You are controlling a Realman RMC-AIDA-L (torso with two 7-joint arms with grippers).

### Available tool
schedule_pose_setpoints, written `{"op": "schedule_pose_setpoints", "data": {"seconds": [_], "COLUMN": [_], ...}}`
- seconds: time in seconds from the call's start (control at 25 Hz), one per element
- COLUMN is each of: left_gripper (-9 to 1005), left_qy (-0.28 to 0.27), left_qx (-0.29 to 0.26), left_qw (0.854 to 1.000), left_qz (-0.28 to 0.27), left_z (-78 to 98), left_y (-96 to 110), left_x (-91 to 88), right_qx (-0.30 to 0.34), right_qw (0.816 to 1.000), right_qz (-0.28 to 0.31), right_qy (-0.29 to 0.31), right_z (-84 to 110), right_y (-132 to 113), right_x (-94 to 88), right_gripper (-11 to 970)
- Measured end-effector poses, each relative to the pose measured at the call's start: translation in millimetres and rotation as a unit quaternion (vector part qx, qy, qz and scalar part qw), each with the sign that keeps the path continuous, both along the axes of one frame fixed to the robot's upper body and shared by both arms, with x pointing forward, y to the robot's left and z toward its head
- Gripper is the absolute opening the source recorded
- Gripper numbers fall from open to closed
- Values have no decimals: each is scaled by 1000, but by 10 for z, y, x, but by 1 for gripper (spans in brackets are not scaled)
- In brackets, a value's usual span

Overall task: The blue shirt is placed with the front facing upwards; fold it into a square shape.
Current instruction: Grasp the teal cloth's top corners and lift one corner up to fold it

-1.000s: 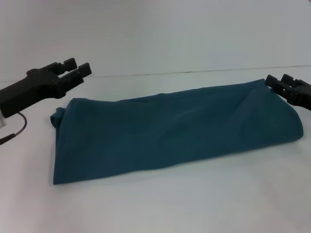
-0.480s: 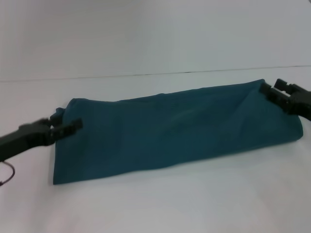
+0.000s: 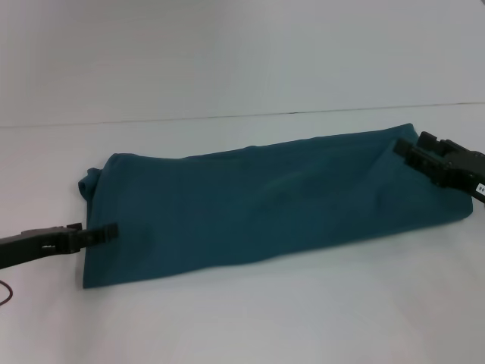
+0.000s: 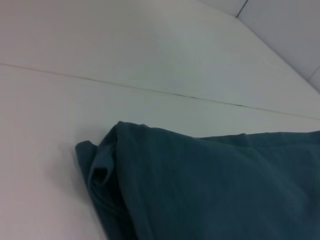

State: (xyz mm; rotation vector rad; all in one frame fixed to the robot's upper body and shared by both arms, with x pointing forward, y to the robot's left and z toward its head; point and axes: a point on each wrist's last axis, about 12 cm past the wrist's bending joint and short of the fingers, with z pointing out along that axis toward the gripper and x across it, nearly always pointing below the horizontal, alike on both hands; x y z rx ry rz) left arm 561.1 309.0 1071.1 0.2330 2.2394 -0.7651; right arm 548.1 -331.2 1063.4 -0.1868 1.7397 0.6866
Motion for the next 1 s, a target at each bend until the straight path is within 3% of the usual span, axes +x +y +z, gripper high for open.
{"op": "schedule_pose_setpoints", "data": {"seconds": [0.36, 1.0], "left_gripper": [856, 848], "left_qy": [21, 38], "left_qx": [44, 51], "left_qw": [999, 998], "left_qz": [3, 9], "left_z": [2, -9], "left_y": [-139, -178], "left_x": [166, 242], "right_qx": [0, -8], "right_qw": [1000, 1000], "right_qz": [-3, 0], "right_qy": [1, -2], "right_z": [-9, 0], "right_y": [-12, 5], "right_x": [-10, 18], "right_gripper": [663, 663]}}
